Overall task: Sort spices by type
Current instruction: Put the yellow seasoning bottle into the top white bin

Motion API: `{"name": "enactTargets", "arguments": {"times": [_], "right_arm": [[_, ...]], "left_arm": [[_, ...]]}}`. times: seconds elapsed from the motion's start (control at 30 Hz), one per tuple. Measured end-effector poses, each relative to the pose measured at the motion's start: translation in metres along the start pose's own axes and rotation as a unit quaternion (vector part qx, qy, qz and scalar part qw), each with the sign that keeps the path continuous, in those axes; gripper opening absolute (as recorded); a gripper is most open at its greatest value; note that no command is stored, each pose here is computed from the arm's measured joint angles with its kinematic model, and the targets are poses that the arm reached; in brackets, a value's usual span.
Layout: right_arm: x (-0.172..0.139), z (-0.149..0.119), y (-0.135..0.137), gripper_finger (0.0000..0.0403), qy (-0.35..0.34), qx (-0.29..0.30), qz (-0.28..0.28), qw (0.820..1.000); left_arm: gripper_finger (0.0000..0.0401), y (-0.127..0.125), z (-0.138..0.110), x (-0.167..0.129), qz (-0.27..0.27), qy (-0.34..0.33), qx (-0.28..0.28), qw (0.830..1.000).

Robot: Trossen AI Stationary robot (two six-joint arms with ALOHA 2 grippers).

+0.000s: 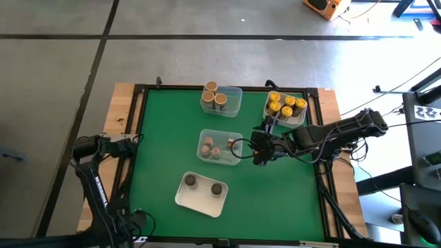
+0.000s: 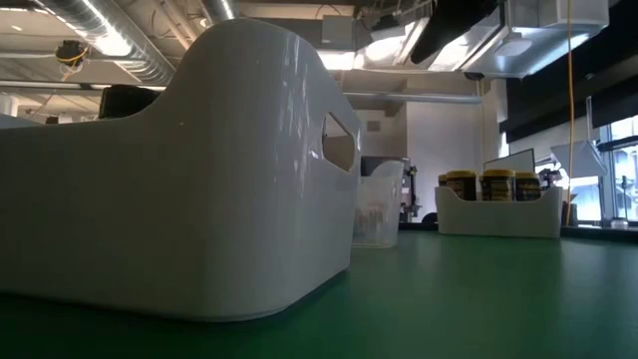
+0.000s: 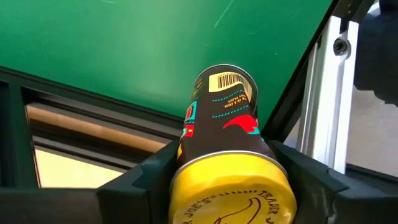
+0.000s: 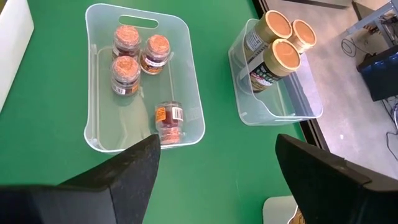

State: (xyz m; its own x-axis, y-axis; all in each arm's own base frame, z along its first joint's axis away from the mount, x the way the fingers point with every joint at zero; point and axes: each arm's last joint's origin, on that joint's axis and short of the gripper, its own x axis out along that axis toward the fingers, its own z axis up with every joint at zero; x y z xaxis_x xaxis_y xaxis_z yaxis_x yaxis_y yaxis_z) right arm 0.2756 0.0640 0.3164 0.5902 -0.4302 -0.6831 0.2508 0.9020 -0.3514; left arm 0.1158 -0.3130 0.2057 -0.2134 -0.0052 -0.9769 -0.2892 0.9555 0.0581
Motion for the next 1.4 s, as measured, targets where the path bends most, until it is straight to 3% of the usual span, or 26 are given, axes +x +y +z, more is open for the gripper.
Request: {"name": "enactTargets", "arguments": {"times": [0.6,0.93,1.07,1.4], "right_arm": [[0.004,0.002,0.003,0.0319,-0.001,0.003,0.005,1.0],[0.011,0.004,0.009,0.0313,-0.002,-0.008,0.007,1.0],[0.011,0.007,0.011,0.0265,-0.013,-0.012,0.037,0.999],[0.025,0.011,0.026,0.0052,-0.041,-0.059,0.082,0.994]], "left_arm": [[0.0215,0.004,0.021,-0.009,-0.002,-0.006,-0.029,1.0],[0.0215,0.026,0.023,-0.048,-0.017,-0.055,-0.066,0.996],[0.0215,0.042,0.029,-0.065,-0.026,-0.074,-0.09,0.993],[0.0215,0.061,0.037,-0.085,-0.031,-0.192,-0.095,0.976]]}}
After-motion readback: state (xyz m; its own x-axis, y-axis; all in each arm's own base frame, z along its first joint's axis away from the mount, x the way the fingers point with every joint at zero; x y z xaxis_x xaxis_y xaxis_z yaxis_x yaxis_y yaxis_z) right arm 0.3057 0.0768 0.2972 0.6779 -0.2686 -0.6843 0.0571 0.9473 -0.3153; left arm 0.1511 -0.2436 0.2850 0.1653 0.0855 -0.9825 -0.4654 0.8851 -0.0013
